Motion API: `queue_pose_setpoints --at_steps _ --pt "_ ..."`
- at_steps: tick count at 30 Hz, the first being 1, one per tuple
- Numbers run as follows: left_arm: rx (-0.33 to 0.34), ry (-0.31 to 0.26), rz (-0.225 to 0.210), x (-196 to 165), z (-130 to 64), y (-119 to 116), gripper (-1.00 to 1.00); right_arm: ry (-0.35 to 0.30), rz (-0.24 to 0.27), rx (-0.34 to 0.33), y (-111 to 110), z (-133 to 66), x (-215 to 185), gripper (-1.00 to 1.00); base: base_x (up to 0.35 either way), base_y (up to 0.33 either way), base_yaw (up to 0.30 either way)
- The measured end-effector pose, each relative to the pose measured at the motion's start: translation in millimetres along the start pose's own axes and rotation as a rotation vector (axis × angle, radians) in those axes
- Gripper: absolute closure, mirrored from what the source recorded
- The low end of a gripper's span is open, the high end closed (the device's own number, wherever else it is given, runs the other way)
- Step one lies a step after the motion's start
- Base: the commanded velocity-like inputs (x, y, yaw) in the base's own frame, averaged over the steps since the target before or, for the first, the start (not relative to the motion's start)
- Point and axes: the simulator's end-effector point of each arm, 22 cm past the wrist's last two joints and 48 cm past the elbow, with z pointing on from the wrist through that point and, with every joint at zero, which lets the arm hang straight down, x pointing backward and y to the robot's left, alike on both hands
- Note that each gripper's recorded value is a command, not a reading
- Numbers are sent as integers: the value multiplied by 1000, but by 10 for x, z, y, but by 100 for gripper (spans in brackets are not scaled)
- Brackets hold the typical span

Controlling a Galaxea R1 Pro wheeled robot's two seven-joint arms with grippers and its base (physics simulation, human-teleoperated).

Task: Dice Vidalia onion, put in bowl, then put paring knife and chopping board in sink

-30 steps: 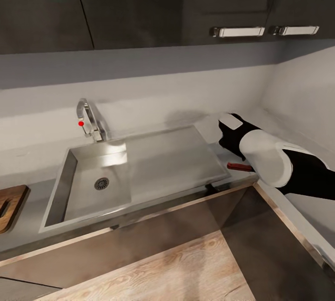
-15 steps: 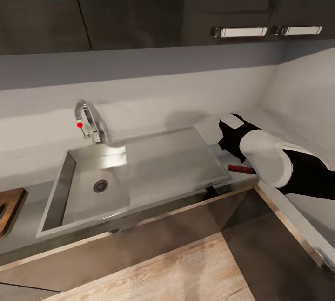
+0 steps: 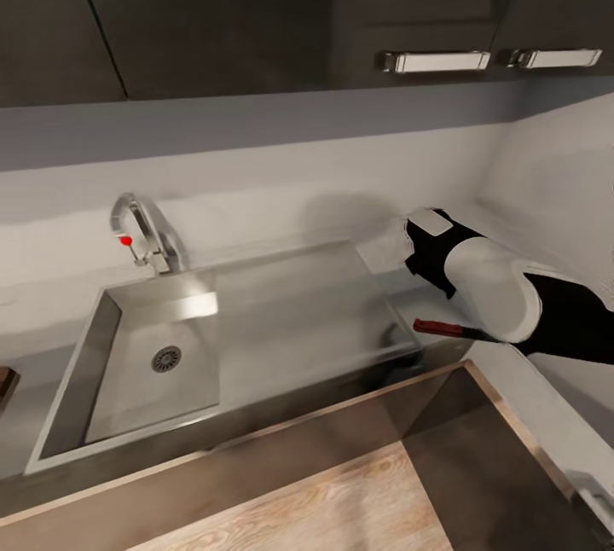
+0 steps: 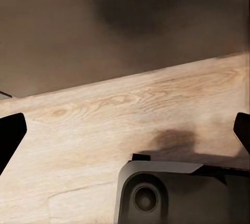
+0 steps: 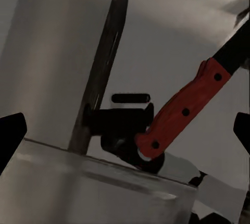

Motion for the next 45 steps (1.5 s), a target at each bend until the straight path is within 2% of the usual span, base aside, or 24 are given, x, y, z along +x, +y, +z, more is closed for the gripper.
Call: queue_pose_setpoints --at_steps 12,21,45 --pt "0 0 0 1 0 2 -100 -5 28 23 -168 93 -164 -100 42 -87 0" --pt "0 1 0 1 2 2 -100 14 31 52 -349 315 -86 -100 -79 -1 0" --pt "0 0 0 1 0 2 -100 17 30 48 -343 326 -64 -100 -11 0 0"
